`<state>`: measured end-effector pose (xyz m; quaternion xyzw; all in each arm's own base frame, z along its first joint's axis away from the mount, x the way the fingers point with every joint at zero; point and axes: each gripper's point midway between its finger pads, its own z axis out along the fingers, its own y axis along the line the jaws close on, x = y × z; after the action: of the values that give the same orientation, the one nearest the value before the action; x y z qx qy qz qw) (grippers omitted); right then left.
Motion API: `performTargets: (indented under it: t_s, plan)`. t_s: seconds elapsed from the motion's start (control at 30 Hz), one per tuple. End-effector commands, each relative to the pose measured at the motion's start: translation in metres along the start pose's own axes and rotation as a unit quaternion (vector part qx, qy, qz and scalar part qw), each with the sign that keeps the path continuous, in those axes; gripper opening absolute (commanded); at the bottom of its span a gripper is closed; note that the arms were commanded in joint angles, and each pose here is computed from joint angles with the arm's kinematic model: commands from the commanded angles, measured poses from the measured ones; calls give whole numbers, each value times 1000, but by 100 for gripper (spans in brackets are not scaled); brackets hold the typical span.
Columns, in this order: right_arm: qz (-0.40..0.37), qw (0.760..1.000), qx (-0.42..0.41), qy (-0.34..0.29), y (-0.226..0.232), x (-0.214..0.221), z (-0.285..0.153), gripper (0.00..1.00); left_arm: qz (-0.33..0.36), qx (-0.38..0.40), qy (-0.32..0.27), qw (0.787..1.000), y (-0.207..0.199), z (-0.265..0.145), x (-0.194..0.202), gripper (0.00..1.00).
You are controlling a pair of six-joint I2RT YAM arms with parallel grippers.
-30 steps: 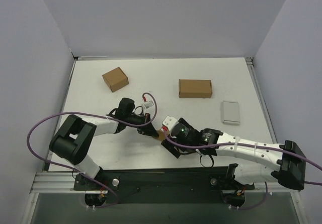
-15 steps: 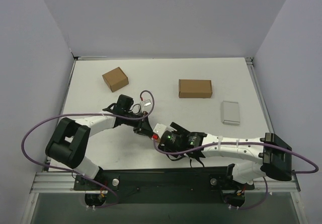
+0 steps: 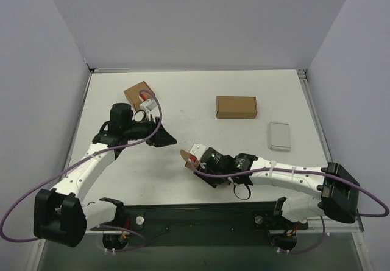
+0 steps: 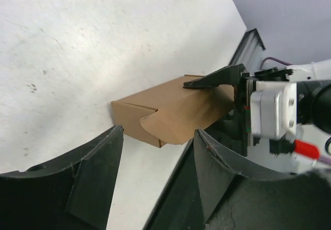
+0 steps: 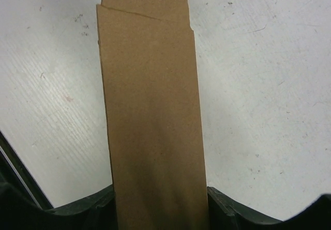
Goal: Fold the paper box
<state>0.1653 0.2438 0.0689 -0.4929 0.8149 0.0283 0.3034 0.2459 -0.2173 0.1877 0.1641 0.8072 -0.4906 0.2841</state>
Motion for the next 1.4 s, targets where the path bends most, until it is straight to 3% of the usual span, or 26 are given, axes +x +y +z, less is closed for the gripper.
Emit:
performTargets:
  t_s: [0.0, 0.3, 0.33, 0.37, 0.53, 0.57, 0.73, 0.9, 1.13, 1.27, 1.37]
  plan:
    - [15, 995, -65, -77, -1, -31, -3, 49, 93, -48, -41, 994, 0, -16, -20, 66]
    - [-3, 988, -151, -43, -10, -50, 31, 53, 158, -42, -72, 984, -3, -23, -17, 68]
    - [-3, 988, -149, -38, -15, -54, 31, 57, 168, -41, -79, 982, -4, -23, -19, 68]
    - [-2, 989, -142, -33, -19, -56, 34, 71, 176, -40, -84, 980, -5, -25, -20, 69]
    - [28, 994, -95, -43, -42, -70, 23, 85, 203, -46, -93, 974, -5, -28, -20, 72]
    - [35, 994, -90, -49, -45, -73, 17, 100, 214, -46, -97, 971, -6, -29, -20, 73]
    - [96, 992, -41, -72, -66, -75, -26, 100, 256, -53, -103, 960, -5, -31, -16, 75]
    - [175, 984, -6, -28, -70, -40, -53, 94, 327, -64, -52, 942, -11, -15, -3, 76]
    - [253, 967, 32, 19, -60, 8, -56, 83, 374, -48, -10, 926, -10, 5, -1, 76]
    - [269, 962, 49, 22, -61, 18, -55, 77, 383, -78, 0, 921, 4, 8, -4, 76]
    - [269, 961, 57, 24, -62, 18, -54, 71, 381, -82, 11, 921, 9, 11, -2, 69]
